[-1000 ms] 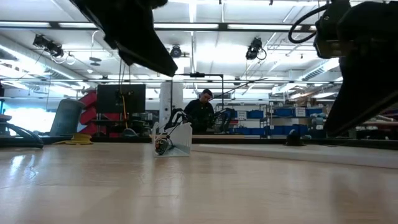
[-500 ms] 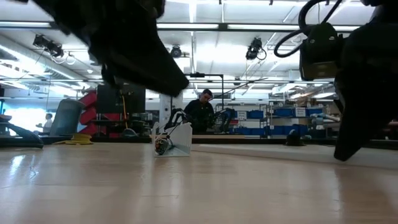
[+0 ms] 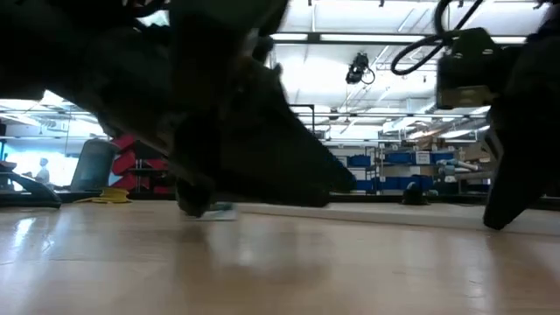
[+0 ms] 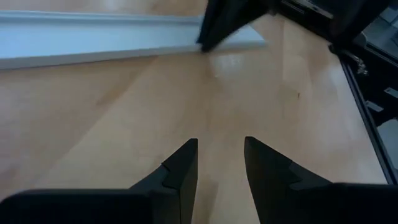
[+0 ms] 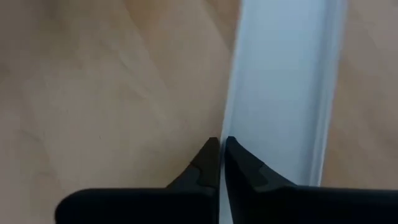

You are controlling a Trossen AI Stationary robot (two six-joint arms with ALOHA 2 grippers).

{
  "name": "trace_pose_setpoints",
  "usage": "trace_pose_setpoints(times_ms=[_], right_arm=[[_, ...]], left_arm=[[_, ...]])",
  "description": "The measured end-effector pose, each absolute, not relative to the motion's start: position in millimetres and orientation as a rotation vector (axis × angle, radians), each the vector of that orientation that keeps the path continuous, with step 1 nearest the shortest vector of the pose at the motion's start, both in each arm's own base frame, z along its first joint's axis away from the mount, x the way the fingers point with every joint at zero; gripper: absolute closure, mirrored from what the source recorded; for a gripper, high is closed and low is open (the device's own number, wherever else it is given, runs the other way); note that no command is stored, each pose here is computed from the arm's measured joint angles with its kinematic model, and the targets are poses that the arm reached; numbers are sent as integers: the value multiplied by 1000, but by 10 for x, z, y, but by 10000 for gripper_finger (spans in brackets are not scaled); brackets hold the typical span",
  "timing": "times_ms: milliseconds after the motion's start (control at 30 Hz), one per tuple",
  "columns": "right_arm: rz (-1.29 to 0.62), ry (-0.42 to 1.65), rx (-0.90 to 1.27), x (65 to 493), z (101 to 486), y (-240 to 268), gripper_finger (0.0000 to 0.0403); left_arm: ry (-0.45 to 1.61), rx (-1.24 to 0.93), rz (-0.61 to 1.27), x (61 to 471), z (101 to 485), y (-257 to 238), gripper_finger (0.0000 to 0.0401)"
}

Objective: Ziptie cables
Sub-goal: Close the white cable duct

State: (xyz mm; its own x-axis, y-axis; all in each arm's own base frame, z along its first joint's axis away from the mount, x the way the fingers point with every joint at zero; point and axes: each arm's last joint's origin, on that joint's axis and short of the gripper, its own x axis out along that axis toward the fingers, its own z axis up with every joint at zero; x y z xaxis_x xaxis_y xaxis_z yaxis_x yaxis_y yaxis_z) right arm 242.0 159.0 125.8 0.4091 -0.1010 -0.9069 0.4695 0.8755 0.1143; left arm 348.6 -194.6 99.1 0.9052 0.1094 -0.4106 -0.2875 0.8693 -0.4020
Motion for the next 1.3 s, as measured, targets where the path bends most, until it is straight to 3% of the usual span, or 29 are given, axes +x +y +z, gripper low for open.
trace_pose_setpoints(times_ms=[233,767,1033,1300], right_arm=[[-433,748,385,2216,1626,1766,402],[-377,329,408,2076,2078,1998,402],[-298,539,378,2088,1987,1937,402],[-211,808,290,2271,1674,1864,403]], left_arm=[[338,-502,207,3652,954,-2028,295],[83,-492,175,3853,1222,-1866,295],[58,-466,127,3773,1259,-2032,295],[106,-312,240,3635,1228,-2288,320]])
